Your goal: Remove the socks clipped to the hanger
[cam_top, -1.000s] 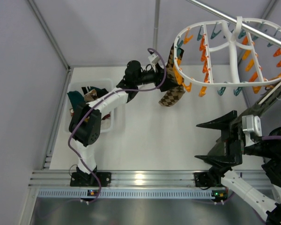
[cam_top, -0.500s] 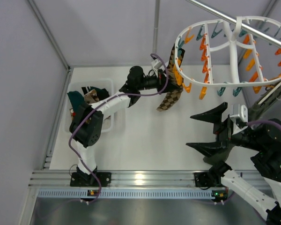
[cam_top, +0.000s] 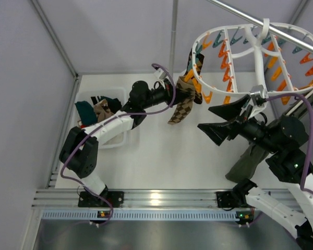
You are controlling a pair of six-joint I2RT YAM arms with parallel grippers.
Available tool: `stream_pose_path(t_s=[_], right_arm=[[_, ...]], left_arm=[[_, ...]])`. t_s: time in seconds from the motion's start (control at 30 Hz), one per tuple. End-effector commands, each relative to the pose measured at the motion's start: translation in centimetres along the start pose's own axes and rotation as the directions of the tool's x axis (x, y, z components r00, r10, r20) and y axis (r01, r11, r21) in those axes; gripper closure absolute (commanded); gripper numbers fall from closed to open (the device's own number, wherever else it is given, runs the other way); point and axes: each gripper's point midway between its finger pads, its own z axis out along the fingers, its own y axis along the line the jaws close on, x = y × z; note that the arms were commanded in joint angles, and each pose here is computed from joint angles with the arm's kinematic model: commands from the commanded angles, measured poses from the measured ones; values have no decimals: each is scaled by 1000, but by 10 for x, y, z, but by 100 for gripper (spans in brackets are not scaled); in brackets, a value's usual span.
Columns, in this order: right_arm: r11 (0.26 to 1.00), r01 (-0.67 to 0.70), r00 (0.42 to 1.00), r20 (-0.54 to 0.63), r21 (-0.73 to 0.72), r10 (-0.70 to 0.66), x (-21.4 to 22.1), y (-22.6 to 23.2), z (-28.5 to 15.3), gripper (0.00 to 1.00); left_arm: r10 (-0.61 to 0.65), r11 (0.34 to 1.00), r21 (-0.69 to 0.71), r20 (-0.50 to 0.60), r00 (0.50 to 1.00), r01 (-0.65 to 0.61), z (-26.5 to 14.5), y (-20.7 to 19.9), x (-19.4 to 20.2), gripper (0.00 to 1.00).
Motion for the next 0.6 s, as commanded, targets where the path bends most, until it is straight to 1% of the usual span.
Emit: stream_pose_path(t_s=[0.0, 0.03, 0.07, 0.1, 0.13, 0.2, 0.27, 0.37, 0.4, 0.43, 0.5, 0.57], right_arm=[[992, -77, 994, 67, -104, 85, -25, 19, 16, 1], [987, -106, 993, 42, -122, 112, -22, 18, 27, 0], [978, -127, 989, 55, -167, 138, -30, 26, 32, 1], [970, -140, 988, 41, -201, 151, -30, 31, 36, 3], [967, -162, 985, 19, -197, 169, -26, 26, 48, 5], [965, -174, 983, 22, -195, 181, -34, 26, 58, 9], [968, -191, 980, 21, -165, 197, -36, 19, 71, 11], [971, -206, 976, 47, -121, 213, -41, 11, 83, 18], [975, -211, 975, 50, -74, 215, -39, 4, 86, 21], [976, -212, 975, 53, -42, 214, -37, -1, 90, 21], [978, -205, 975, 93, 29, 202, -40, -10, 92, 22], [974, -216, 971, 123, 69, 206, -40, -14, 91, 22]], left_arm=[[40, 997, -73, 74, 996, -34, -11, -1, -26, 100], [42, 996, -78, 69, 997, -36, -13, -1, -26, 100], [36, 996, -90, 62, 997, -30, -15, 1, -22, 100], [37, 995, -96, 56, 998, -32, -16, 2, -21, 100], [28, 994, -102, 41, 999, -23, -17, 3, -17, 100], [21, 993, -115, 33, 999, -17, -20, 2, -15, 100], [11, 991, -134, 22, 1000, -8, -24, 3, -12, 100], [-3, 986, -166, 14, 1000, 6, -29, 6, -11, 100], [-9, 985, -172, 6, 1000, 10, -29, 7, -10, 100], [-13, 985, -174, 0, 1000, 13, -30, 5, -9, 100], [-17, 984, -175, -2, 1000, 16, -33, 2, -11, 100], [-11, 987, -160, 3, 1000, 12, -35, -5, -15, 100]])
